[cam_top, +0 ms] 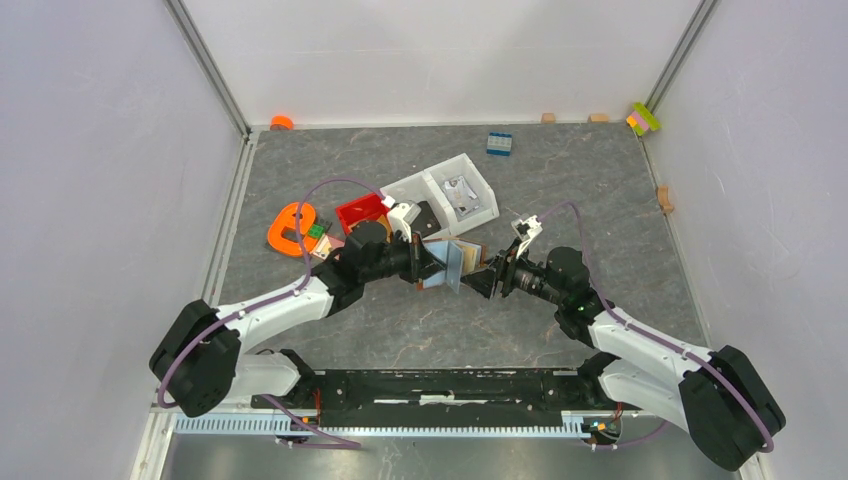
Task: Take the credit cards out of the card holder
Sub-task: Remove the credit card from the card holder.
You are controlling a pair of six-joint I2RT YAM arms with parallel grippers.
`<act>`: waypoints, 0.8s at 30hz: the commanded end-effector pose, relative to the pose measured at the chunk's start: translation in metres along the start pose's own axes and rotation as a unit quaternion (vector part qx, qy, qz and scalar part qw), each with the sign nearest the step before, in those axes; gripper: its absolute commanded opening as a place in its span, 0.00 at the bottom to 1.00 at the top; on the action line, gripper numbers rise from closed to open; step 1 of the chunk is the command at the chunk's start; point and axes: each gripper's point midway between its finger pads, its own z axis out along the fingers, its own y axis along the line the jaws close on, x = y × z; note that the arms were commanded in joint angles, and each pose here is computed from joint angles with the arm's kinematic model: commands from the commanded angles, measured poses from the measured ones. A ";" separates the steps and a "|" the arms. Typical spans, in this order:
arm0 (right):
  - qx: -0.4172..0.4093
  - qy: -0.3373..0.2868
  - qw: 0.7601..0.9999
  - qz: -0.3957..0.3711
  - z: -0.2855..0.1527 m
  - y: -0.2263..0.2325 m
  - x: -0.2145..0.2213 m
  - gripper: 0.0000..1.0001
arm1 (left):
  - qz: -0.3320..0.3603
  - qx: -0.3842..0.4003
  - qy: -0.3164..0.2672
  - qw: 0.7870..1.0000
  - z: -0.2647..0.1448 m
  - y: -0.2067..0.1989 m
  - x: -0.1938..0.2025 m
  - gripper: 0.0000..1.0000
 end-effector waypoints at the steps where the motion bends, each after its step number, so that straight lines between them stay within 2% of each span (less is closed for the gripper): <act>1: 0.011 -0.016 1.000 -0.016 0.001 -0.002 -0.011 0.68 | 0.010 0.019 -0.037 0.999 -0.004 -0.016 -0.021 0.03; 17: 0.025 -0.010 1.000 -0.014 0.002 -0.007 -0.009 0.68 | 0.007 -0.014 -0.038 0.999 -0.004 -0.004 -0.022 0.03; 24: 0.013 -0.005 1.000 -0.012 0.004 -0.004 -0.007 0.68 | 0.012 0.060 -0.019 0.998 0.000 -0.029 -0.017 0.04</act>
